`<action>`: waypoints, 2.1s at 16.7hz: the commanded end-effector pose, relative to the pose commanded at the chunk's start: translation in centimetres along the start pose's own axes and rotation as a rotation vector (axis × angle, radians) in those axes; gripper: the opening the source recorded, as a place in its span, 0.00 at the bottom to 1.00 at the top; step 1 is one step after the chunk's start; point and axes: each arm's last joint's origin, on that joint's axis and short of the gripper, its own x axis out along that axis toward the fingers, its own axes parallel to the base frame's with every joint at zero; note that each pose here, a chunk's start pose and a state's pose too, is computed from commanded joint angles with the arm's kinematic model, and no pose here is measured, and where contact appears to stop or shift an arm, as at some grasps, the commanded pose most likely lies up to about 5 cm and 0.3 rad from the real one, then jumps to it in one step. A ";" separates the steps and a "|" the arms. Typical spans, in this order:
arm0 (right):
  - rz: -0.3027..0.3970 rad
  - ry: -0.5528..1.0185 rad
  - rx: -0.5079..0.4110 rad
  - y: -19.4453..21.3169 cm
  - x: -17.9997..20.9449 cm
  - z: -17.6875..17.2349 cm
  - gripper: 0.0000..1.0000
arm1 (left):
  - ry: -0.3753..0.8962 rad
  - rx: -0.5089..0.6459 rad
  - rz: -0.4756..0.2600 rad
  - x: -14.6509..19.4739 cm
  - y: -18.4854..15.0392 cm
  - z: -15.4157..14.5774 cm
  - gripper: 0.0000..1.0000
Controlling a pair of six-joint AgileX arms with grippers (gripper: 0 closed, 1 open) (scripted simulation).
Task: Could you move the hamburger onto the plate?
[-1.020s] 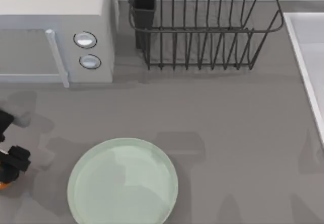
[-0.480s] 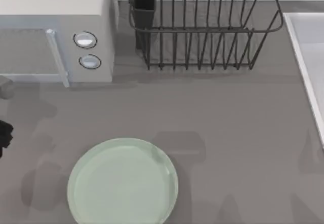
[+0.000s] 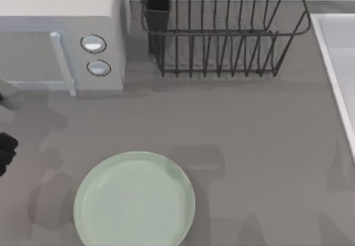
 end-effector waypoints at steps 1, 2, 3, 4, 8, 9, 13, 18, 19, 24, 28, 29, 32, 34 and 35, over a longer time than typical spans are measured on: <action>0.000 0.000 0.000 0.0 0.0 0.0 1.00 | 0.004 0.062 -0.003 0.0 -0.3 0.5 0.00; 0.000 0.000 0.000 0.0 0.0 0.0 1.00 | 0.009 0.140 -0.007 0.1 -0.7 1.0 0.00; 0.000 0.000 0.000 0.0 0.0 0.0 1.00 | 0.015 0.232 -0.012 0.2 -1.2 1.6 0.00; 0.000 0.000 0.000 0.0 0.0 0.0 1.00 | 0.020 0.339 -0.018 0.3 -1.9 2.3 0.00; 0.000 0.000 0.000 0.0 0.0 0.0 1.00 | 0.043 0.881 -0.051 1.0 -5.3 4.9 0.00; 0.000 0.000 0.000 0.0 0.0 0.0 1.00 | 0.048 1.035 -0.061 1.2 -6.4 5.5 0.00; 0.000 0.000 0.000 0.0 0.0 0.0 1.00 | 0.054 1.653 -0.103 2.0 -11.0 7.4 0.00; 0.000 0.000 0.000 0.0 0.0 0.0 1.00 | 0.033 2.285 -0.112 2.3 -16.6 8.3 0.00; 0.000 0.000 0.000 0.0 0.0 0.0 1.00 | 0.027 2.377 -0.106 2.2 -17.5 8.3 0.00; 0.000 0.000 0.000 0.0 0.0 0.0 1.00 | 0.009 2.607 -0.073 2.0 -19.8 8.2 0.00; 0.000 0.000 0.000 0.0 0.0 0.0 1.00 | 0.010 2.602 -0.079 2.1 -19.6 8.2 0.00; 0.000 0.000 0.000 0.0 0.0 0.0 1.00 | 0.011 2.601 -0.081 2.2 -19.6 8.2 0.00; 0.000 0.000 0.000 0.0 0.0 0.0 1.00 | 0.009 2.601 -0.076 3.8 -19.7 8.3 0.00; 0.000 0.000 0.000 0.0 0.0 0.0 1.00 | 0.006 2.604 -0.070 5.3 -19.7 8.3 0.00; 0.000 0.000 0.000 0.0 0.0 0.0 1.00 | 0.007 2.606 -0.072 6.0 -19.7 8.2 0.00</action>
